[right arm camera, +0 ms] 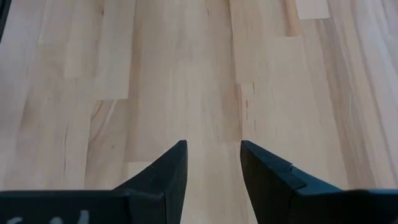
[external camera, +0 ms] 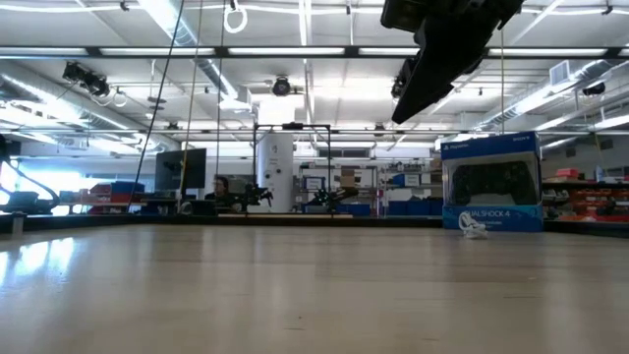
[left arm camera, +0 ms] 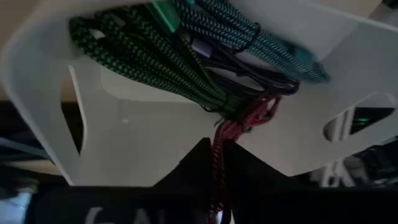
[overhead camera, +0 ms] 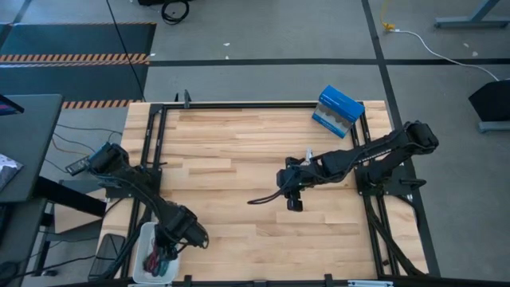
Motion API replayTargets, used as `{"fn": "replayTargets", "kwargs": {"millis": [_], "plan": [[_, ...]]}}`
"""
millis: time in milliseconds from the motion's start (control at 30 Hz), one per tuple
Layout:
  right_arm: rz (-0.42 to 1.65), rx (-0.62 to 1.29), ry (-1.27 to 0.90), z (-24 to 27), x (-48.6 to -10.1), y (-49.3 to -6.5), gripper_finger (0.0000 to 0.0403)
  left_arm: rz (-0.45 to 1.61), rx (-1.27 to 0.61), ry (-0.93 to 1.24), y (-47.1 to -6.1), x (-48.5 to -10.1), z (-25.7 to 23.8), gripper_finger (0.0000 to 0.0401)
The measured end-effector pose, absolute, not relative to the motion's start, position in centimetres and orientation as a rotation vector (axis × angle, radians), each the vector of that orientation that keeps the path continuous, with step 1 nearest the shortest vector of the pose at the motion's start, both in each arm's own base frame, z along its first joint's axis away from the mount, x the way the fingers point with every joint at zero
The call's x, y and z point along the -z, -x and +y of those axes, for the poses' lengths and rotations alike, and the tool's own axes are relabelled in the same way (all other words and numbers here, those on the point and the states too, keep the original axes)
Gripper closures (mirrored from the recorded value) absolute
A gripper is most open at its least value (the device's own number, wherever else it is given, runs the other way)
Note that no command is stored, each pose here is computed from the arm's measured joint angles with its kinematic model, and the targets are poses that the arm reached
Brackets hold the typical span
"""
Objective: Pick and place USB-C Cables
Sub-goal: Put the pink charger cable into the white bin
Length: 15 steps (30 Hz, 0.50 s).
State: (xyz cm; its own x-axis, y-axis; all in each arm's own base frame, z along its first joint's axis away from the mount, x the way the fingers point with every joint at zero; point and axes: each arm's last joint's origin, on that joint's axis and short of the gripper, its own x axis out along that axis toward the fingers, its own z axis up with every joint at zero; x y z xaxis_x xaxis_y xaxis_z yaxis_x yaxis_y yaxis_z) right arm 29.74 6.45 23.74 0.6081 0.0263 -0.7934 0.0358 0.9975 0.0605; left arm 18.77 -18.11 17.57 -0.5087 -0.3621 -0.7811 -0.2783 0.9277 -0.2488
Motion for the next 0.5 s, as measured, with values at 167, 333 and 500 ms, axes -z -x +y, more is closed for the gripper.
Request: {"fn": "replayTargets", "kwargs": {"millis": [167, 333, 500], "plan": [[0.915, -0.011, -0.071, 7.13, -23.76, -29.61, 0.0247, 2.126, 0.142, 0.423, -18.7, -17.55, -18.15, 0.0328], [0.916, -0.024, -0.064, 7.52, -23.75, -29.51, 0.0247, 2.103, 0.104, 0.359, -18.63, -17.49, -17.89, 0.0324], [0.915, -0.052, -0.006, 7.52, -23.75, -29.5, 0.0247, 2.099, -0.051, 0.311, -18.28, -17.53, -17.45, 0.0322]]}}
